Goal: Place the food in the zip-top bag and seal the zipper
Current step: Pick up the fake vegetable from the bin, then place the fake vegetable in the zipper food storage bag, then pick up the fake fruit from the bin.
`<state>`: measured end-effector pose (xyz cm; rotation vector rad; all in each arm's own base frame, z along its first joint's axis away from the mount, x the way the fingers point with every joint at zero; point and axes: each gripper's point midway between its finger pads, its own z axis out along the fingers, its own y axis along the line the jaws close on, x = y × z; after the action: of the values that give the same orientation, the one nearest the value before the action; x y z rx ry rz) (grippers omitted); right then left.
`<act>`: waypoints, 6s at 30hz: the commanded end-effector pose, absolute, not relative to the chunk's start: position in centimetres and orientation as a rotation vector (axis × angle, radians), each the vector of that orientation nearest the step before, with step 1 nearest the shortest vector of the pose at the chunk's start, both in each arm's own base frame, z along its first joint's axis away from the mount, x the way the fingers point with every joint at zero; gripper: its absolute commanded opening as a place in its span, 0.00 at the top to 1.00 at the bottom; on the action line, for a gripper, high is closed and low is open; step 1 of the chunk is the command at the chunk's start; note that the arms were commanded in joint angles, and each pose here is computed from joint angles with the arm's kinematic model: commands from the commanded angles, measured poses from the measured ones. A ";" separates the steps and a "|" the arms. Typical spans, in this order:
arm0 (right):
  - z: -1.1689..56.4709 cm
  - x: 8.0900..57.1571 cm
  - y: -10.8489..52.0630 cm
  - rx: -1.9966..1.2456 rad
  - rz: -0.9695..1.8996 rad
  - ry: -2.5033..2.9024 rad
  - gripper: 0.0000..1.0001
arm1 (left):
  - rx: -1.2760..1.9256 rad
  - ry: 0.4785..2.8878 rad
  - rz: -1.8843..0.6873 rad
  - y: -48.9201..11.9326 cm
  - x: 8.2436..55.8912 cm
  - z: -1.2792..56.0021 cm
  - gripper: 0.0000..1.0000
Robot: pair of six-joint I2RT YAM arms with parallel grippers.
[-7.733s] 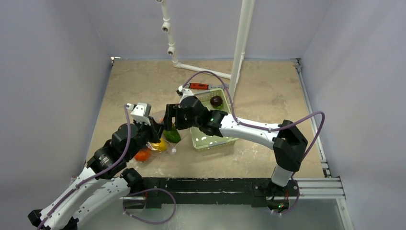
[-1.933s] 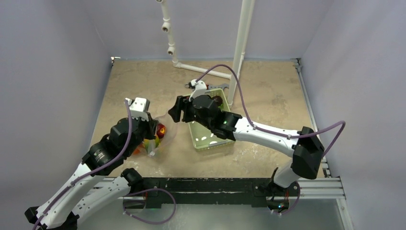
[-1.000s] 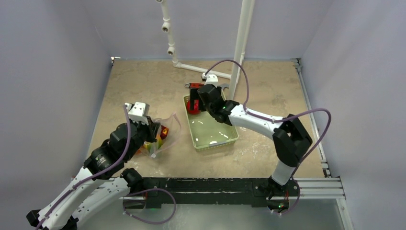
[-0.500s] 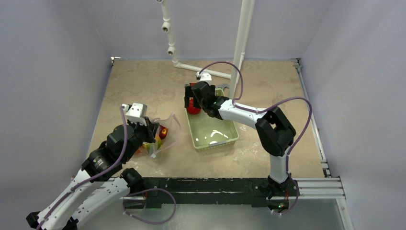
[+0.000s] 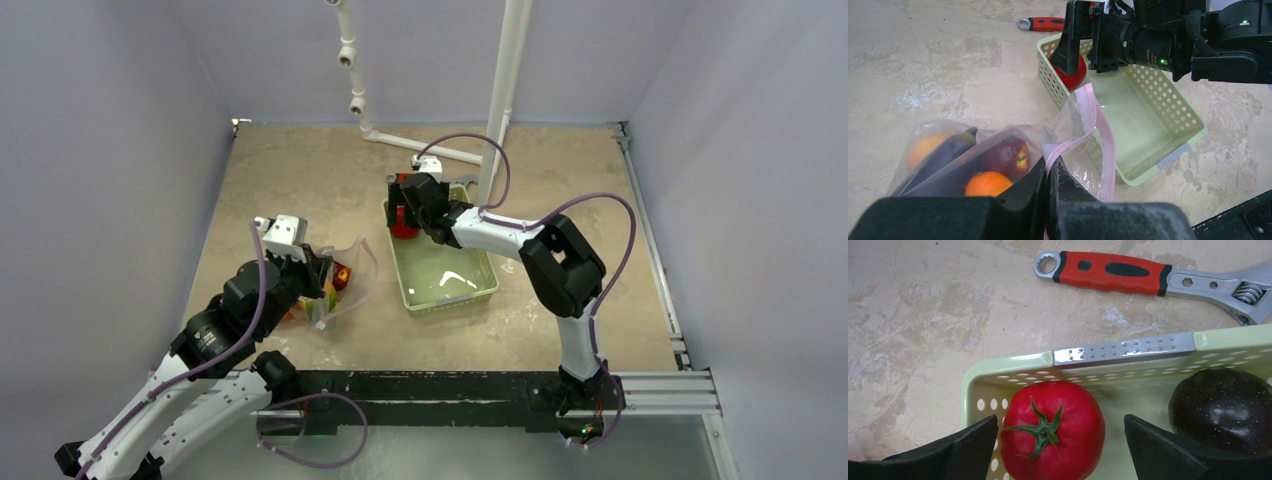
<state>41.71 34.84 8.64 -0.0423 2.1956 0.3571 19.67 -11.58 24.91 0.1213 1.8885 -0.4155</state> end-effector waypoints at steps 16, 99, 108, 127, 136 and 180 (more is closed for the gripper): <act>9.8 42.4 34.9 -0.009 0.418 2.159 0.41 | 0.122 1.880 -0.432 -12.3 20.2 25.1 1.00; 27.1 22.4 41.4 -0.301 0.775 1.852 0.01 | 0.106 1.876 -0.435 -12.1 20.2 25.2 1.00; 25.6 26.5 34.8 -0.106 0.546 1.922 0.01 | 0.108 1.877 -0.437 -12.2 20.2 25.2 1.00; 15.9 36.9 28.6 0.000 -0.029 2.052 0.02 | 0.117 1.875 -0.445 -12.3 20.1 25.2 1.00; 13.8 40.0 27.4 -0.008 -0.249 2.038 0.04 | 0.124 1.869 -0.454 -12.4 20.0 25.4 1.00; 8.8 46.4 25.8 -0.045 -0.305 2.077 0.38 | 0.129 1.865 -0.457 -12.5 20.0 25.4 1.00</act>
<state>45.36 25.67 5.16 -0.1482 2.1293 -0.3865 19.68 -12.04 24.54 0.1397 1.9063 -0.4243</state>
